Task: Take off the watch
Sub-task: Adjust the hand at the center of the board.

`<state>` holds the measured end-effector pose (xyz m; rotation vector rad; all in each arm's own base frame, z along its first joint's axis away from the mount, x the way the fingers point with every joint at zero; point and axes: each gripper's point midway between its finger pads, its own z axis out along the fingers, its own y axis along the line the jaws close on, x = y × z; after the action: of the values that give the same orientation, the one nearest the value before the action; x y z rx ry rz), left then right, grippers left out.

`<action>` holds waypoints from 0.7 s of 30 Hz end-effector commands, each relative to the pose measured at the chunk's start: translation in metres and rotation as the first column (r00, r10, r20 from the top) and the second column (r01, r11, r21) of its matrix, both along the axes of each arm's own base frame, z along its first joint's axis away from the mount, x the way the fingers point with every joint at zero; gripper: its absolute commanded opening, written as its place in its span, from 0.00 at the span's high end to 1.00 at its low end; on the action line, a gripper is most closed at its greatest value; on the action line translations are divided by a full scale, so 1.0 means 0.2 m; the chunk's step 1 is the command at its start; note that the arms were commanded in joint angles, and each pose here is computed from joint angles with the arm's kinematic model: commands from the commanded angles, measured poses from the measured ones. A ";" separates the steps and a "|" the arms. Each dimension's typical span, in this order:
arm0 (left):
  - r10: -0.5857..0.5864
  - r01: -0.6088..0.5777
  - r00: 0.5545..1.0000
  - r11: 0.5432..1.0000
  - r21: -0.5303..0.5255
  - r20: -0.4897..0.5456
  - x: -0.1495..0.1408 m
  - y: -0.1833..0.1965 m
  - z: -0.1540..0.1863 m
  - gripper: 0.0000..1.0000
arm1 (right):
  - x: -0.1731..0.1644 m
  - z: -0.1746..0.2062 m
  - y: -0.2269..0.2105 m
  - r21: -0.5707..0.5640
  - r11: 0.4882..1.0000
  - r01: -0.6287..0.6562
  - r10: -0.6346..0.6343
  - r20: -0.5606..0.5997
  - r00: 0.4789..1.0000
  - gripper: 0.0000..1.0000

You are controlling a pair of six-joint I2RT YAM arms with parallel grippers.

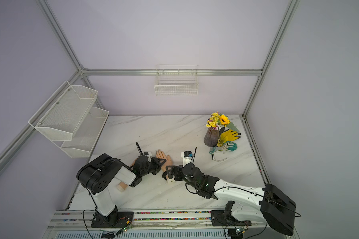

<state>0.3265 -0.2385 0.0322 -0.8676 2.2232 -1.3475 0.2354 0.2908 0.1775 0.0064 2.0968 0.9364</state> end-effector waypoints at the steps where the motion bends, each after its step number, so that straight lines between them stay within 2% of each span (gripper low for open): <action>1: -0.016 0.017 1.000 0.995 0.098 -0.012 -0.01 0.03 -0.02 0.96 | 0.04 -0.03 -0.07 -0.217 0.974 0.071 -0.059 0.059 0.996 0.05; 4: -0.029 0.028 1.000 0.991 0.133 0.004 -0.01 0.03 0.02 0.97 | 0.03 -0.02 -0.01 -0.323 0.946 0.029 0.006 0.108 0.994 0.06; 6: -0.043 0.039 0.999 0.984 0.172 0.020 0.00 0.04 0.05 0.98 | 0.00 -0.05 0.06 -0.382 0.922 -0.059 0.109 0.112 0.988 0.11; 10: -0.113 0.093 0.992 0.958 0.272 0.058 0.01 0.04 0.11 1.00 | -0.09 -0.08 0.22 -0.376 0.888 -0.264 0.321 0.098 0.942 0.21; 14: -0.256 0.198 0.960 0.906 0.374 0.111 0.04 -0.01 0.19 1.00 | -0.09 -0.07 0.31 -0.413 0.853 -0.320 0.394 0.107 0.913 0.32; 16: -0.331 0.259 0.938 0.868 0.424 0.107 0.05 -0.04 0.21 1.00 | -0.05 0.01 0.32 -0.449 0.846 -0.288 0.408 0.197 0.892 0.37; 18: -0.382 0.298 0.918 0.836 0.461 0.101 0.06 -0.06 0.21 1.00 | -0.02 0.13 0.30 -0.515 0.823 -0.238 0.452 0.342 0.824 0.47; 19: -0.394 0.304 0.913 0.827 0.473 0.103 0.06 -0.06 0.22 1.00 | -0.01 0.16 0.27 -0.546 0.815 -0.193 0.456 0.399 0.796 0.47; 21: -0.413 0.316 0.905 0.812 0.491 0.101 0.07 -0.06 0.21 1.00 | -0.01 0.20 0.21 -0.641 0.760 -0.109 0.523 0.502 0.689 0.47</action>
<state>0.3416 -0.2450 0.0690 -0.2977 2.4484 -0.9502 0.2292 0.3402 0.1830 -0.7872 1.9007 0.5343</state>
